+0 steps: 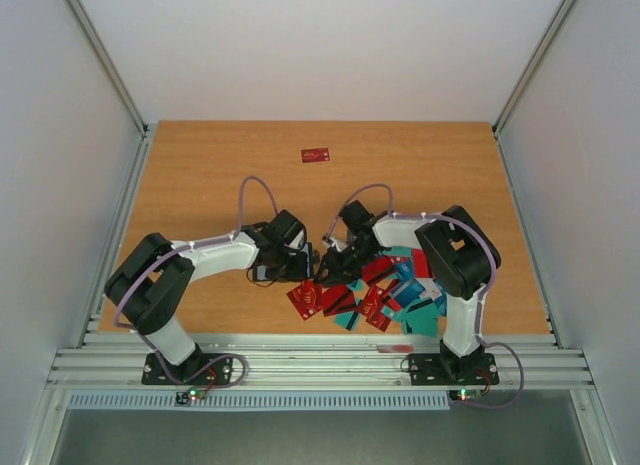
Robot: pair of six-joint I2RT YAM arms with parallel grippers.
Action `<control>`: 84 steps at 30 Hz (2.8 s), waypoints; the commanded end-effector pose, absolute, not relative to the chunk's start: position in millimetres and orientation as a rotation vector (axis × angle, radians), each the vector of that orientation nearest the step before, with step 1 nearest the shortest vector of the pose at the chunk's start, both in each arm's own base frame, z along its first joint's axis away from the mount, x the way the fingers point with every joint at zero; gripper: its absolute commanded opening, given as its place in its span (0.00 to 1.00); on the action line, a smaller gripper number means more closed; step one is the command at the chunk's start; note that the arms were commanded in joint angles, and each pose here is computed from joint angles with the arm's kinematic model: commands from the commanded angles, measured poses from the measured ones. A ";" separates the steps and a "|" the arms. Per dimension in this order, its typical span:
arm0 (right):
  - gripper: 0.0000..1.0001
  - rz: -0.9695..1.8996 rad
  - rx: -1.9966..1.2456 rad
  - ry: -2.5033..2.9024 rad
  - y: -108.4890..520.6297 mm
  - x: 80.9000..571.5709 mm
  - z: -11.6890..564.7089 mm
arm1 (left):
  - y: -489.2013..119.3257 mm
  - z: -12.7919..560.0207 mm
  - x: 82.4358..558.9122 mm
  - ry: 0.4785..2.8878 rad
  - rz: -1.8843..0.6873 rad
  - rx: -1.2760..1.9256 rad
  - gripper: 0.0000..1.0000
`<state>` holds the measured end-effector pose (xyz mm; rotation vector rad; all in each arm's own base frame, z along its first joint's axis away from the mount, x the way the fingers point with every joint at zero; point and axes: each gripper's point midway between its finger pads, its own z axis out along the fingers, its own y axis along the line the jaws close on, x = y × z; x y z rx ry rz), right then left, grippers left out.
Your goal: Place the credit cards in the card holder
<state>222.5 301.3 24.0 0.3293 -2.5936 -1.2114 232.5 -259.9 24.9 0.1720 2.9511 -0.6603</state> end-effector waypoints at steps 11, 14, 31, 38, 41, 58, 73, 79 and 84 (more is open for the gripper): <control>0.35 -0.981 0.319 -2.631 291.5 158.8 2.2 | -272.3 29.2 188.9 2.914 -0.822 0.389 0.18; 0.35 -1.010 0.319 -2.641 292.3 159.4 13.4 | -279.8 31.9 183.9 2.899 -0.802 0.453 0.18; 0.37 -1.010 0.276 -2.828 263.4 153.9 66.7 | -282.5 83.6 171.2 2.785 -0.717 0.515 0.23; 0.38 -0.948 0.240 -2.909 248.1 153.9 70.8 | -285.9 50.5 210.3 2.863 -0.484 0.562 0.37; 0.39 -0.934 0.226 -2.930 240.8 149.7 73.2 | -287.1 40.0 221.4 2.890 -0.407 0.560 0.40; 0.39 -0.915 0.200 -2.962 219.5 132.2 78.1 | -289.3 -4.5 195.8 3.034 -0.355 0.527 0.41; 0.39 -0.951 0.232 -2.924 228.8 133.8 77.5 | -276.9 -5.3 141.1 3.083 -0.417 0.427 0.40; 0.40 -0.995 0.212 -2.906 233.1 133.2 77.4 | -279.6 19.5 141.3 3.051 -0.497 0.359 0.40; 0.40 -1.057 0.160 -2.880 236.8 130.9 78.1 | -283.3 41.5 149.9 3.000 -0.505 0.357 0.40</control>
